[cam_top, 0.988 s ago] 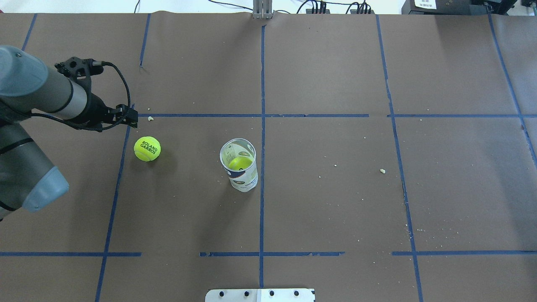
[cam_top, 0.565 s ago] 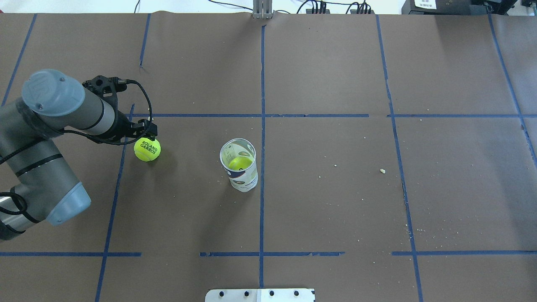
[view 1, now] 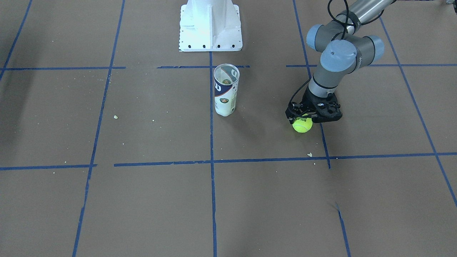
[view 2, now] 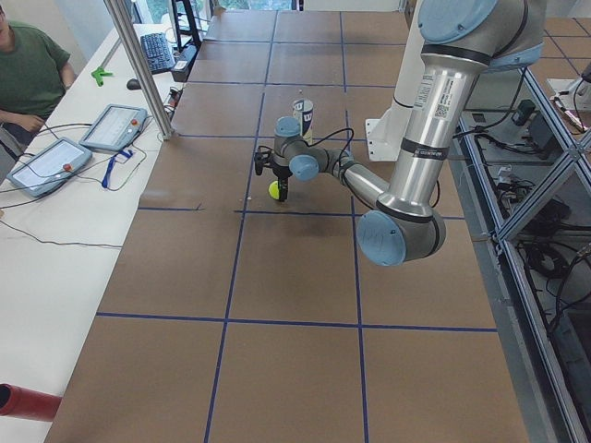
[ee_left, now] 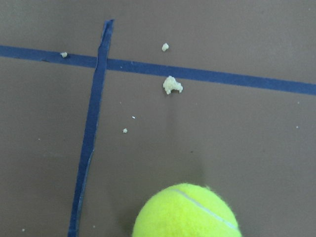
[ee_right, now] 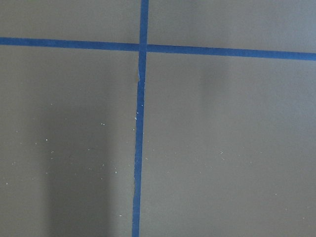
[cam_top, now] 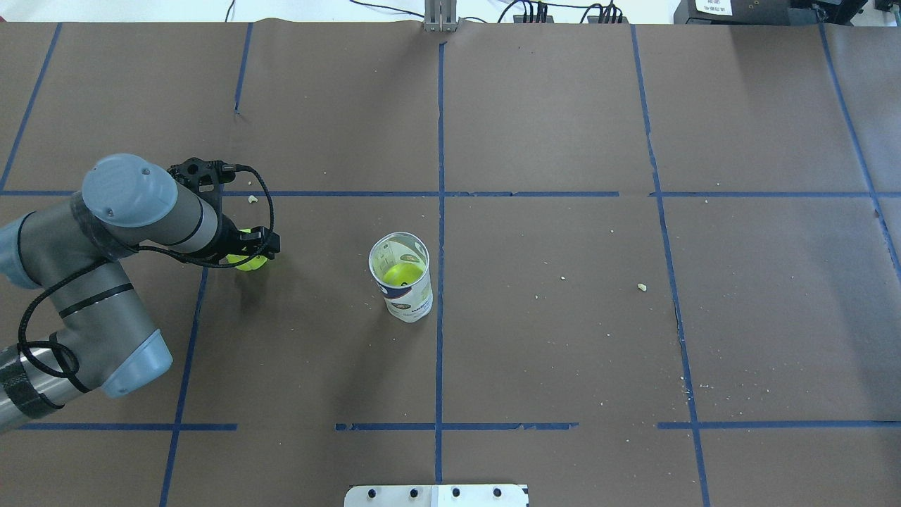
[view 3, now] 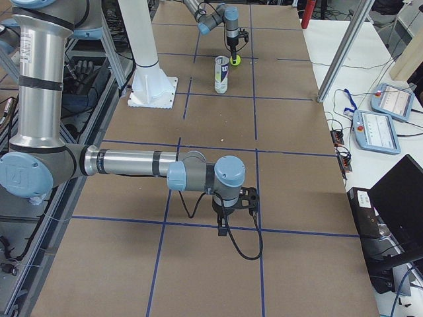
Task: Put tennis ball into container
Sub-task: 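Lower the left gripper and close it around the tennis ball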
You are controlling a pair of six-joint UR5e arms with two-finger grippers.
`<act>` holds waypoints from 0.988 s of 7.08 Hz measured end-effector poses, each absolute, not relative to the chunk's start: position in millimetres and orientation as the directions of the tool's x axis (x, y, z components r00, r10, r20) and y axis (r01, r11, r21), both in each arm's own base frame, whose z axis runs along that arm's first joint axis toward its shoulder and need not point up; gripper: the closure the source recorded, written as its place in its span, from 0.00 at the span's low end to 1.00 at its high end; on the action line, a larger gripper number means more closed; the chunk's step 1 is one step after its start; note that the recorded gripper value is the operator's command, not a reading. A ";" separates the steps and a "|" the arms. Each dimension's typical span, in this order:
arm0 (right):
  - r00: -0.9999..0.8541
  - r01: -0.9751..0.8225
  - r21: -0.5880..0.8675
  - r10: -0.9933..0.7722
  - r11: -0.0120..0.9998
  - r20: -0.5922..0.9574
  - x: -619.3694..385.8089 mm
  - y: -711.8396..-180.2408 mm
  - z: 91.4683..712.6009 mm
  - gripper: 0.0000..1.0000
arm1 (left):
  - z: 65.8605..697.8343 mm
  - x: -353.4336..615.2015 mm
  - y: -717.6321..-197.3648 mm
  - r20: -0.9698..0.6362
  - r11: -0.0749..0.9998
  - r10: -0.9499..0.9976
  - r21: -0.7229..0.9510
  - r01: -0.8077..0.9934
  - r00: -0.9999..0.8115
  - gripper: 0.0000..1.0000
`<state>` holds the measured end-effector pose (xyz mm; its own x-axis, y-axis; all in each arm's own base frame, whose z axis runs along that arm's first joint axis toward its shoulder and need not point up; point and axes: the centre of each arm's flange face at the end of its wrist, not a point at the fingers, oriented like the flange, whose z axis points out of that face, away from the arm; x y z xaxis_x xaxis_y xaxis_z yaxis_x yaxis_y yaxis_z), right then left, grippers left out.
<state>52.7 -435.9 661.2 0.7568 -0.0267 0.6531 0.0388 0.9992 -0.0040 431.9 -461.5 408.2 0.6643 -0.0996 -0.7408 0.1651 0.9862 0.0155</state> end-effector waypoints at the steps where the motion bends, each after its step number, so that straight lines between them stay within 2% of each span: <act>1: 0.757 0.039 -0.004 -0.027 0.999 0.653 52.7 -435.9 661.3 0.00 | 408.3 437.7 -462.1 -0.747 0.987 -0.093 0.020 0.162 0.658 0.64; 2: 0.757 0.039 -0.004 -0.027 0.999 0.653 52.7 -435.8 661.3 0.00 | 406.0 440.4 -463.2 -0.752 0.987 -0.090 0.023 0.162 0.653 0.93; 4: 0.757 0.039 -0.004 -0.027 0.999 0.653 52.7 -436.1 661.1 0.00 | 397.2 438.2 -463.1 -0.762 0.986 -0.083 0.031 0.164 0.642 1.00; 7: 0.757 0.039 -0.004 -0.027 0.999 0.653 52.7 -435.8 661.3 0.00 | 337.9 400.8 -455.4 -0.786 0.979 -0.095 0.039 0.202 0.611 1.00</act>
